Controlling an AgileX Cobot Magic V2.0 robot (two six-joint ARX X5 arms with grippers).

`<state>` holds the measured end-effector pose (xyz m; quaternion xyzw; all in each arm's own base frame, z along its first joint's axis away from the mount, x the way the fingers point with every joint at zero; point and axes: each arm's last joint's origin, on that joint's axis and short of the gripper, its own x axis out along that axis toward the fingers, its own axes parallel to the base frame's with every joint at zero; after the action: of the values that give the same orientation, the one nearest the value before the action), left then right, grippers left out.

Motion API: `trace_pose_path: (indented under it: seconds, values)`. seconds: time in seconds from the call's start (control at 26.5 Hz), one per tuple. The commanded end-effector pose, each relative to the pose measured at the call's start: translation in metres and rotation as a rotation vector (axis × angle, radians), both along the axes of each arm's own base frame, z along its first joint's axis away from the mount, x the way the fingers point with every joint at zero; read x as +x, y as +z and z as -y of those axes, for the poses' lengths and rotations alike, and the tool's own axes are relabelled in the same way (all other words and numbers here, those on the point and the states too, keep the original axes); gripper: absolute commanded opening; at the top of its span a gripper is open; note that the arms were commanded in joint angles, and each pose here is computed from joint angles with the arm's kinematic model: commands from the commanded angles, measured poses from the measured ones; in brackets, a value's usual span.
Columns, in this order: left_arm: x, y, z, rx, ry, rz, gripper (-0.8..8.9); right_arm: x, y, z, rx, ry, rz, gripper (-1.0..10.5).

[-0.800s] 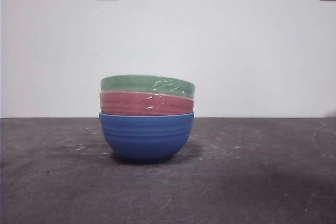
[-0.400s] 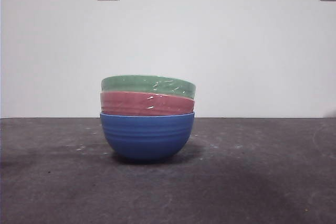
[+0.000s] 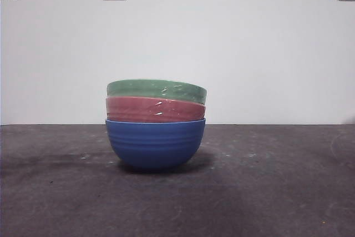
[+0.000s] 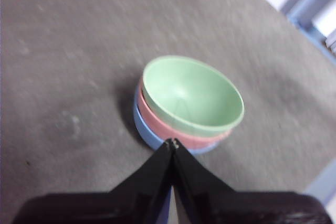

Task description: Pick up the green bowl on the top,put the green bowl on the left,pick up the red bowl in the middle,put the red bowl on the right

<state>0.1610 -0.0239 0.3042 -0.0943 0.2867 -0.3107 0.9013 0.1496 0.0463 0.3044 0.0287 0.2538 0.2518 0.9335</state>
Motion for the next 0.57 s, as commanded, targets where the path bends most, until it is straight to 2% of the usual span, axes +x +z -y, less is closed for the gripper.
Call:
trace_pose_path:
  seconds: [0.04, 0.11, 0.15, 0.23, 0.42, 0.57]
  values:
    - [0.006, 0.002, 0.006, 0.063, -0.097, 0.008, 0.00, 0.009, 0.000, -0.003, -0.066, 0.095, -0.016, 0.0]
    - [0.009, 0.003, 0.011, 0.078, -0.145, 0.005, 0.19, 0.014, -0.001, -0.005, -0.078, 0.096, -0.048, 0.5]
    - [0.010, 0.004, 0.014, 0.083, -0.164, 0.006, 0.93, 0.016, -0.002, -0.005, -0.081, 0.096, -0.060, 1.1]
    - [0.014, 0.006, 0.022, 0.096, -0.188, 0.008, 3.61, 0.019, -0.004, -0.006, -0.085, 0.096, -0.082, 2.6]
    - [0.037, 0.021, 0.056, 0.167, -0.310, -0.023, 3.76, 0.021, -0.005, -0.006, -0.086, 0.097, -0.088, 2.6]
    - [0.062, 0.027, 0.101, 0.391, -0.473, -0.052, 3.74, 0.021, -0.005, -0.006, -0.085, 0.096, -0.083, 2.5]
